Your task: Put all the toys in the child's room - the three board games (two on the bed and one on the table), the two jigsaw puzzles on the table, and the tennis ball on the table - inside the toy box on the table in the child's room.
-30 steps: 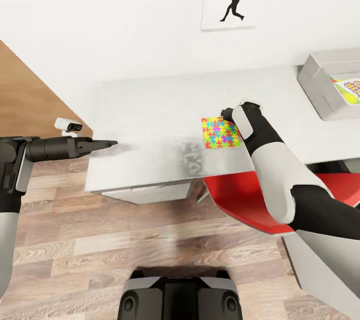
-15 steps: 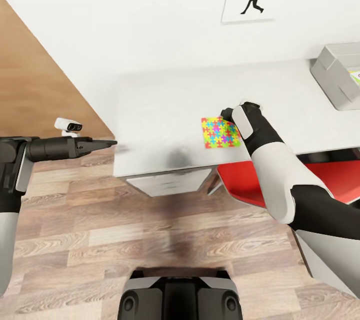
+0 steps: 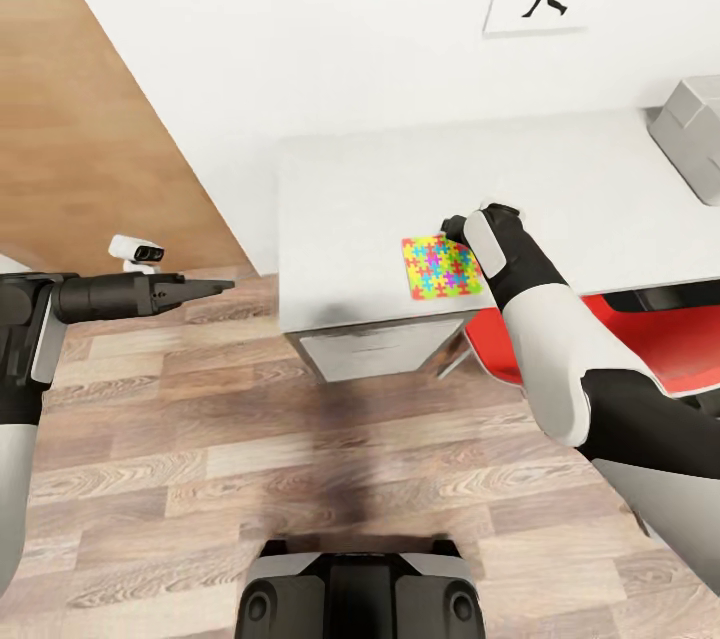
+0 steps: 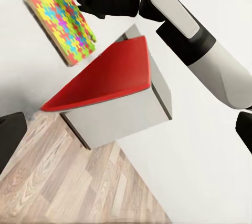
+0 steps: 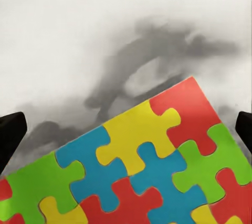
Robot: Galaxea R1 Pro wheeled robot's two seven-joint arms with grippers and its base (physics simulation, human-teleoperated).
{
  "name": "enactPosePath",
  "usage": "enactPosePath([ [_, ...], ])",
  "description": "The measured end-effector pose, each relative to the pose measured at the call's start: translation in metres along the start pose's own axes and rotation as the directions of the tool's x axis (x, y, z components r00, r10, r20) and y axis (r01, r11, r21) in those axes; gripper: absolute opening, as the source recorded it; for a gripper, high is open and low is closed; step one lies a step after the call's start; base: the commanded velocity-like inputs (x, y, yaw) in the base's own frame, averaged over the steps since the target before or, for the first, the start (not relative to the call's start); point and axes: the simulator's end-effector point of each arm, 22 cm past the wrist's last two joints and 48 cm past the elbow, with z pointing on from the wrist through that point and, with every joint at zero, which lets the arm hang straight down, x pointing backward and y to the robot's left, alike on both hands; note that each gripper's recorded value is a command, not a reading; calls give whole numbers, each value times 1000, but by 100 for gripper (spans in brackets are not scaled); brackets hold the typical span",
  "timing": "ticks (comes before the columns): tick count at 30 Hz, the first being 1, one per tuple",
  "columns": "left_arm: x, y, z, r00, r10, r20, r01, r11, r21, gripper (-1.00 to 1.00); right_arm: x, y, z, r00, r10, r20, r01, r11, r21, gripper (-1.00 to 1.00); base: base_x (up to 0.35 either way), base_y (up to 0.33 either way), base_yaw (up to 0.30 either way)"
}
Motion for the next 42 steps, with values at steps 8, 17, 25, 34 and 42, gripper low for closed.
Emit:
enactPosePath([
  [8,0,0,0,1000,0,0,0,1000,0,100,1,0,0,1000,-1,-2,1,1000,0,100,-90,280,0],
  [17,0,0,0,1000,0,-1,0,1000,0,100,1,-1,0,1000,-1,-2,1,1000,1,100,-77,283,0],
  [25,0,0,0,1000,0,-1,0,1000,0,100,1,-1,0,1000,1,-2,-1,1000,0,100,-16,210,0],
  [34,0,0,1,1000,-1,-1,1,1000,1,100,1,-1,0,1000,1,-2,-1,1000,1,100,0,15,0],
  [42,1,0,1,1000,-1,-2,1,1000,1,100,-3,1,-2,1000,1,6,-1,1000,-1,100,0,0,0],
])
